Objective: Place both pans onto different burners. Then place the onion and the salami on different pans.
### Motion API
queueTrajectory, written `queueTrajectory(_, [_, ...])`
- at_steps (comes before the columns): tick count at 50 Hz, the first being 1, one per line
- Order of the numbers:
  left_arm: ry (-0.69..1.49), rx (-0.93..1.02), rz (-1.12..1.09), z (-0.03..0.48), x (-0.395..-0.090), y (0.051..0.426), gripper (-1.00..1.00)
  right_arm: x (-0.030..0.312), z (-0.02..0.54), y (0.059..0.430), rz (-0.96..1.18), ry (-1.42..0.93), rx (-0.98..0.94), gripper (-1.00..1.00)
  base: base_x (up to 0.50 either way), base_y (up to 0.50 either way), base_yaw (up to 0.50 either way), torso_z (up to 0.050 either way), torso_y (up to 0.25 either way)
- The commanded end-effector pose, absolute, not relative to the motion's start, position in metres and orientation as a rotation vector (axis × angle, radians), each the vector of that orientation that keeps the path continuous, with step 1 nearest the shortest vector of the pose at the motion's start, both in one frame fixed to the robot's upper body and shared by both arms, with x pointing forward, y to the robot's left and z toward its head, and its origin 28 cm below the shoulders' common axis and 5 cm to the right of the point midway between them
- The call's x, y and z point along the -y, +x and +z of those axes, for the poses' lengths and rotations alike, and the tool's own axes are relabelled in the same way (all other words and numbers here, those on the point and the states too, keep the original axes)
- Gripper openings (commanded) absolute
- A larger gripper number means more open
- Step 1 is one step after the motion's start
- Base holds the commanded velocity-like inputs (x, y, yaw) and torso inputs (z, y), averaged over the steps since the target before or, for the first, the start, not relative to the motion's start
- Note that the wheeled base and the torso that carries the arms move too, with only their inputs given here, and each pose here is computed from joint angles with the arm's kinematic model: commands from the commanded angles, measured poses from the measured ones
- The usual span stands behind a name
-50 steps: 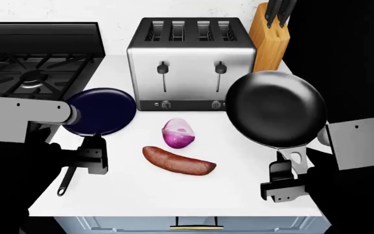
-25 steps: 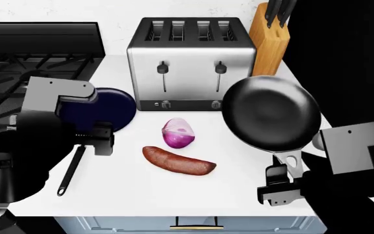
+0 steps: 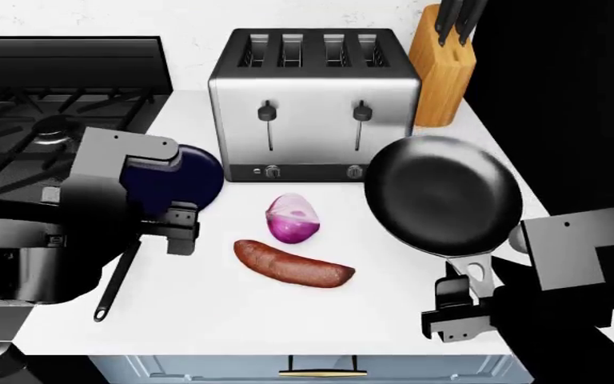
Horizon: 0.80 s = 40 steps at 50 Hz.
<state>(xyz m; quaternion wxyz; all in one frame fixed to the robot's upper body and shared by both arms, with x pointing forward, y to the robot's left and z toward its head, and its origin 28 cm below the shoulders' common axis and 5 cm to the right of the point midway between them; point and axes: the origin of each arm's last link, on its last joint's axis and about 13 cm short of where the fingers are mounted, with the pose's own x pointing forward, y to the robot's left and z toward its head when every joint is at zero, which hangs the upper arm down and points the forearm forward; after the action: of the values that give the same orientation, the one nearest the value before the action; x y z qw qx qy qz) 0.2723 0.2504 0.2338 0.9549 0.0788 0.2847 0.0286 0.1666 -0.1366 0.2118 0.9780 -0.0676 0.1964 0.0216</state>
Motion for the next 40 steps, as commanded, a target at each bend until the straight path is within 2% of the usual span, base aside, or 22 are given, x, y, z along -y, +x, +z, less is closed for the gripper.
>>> queueTrajectory(1, [0.160, -0.603, 0.067, 0.225, -0.252, 0.280, 1.00, 0.140, 0.217, 0.170, -0.015, -0.140, -0.334, -1.00, 0.00, 0.00, 0.00, 0.000, 0.000])
queueTrajectory(40, [0.138, -0.681, 0.129, 0.192, -0.263, 0.295, 1.00, 0.139, 0.215, 0.170, -0.004, -0.131, -0.334, -1.00, 0.00, 0.00, 0.00, 0.001, 0.002])
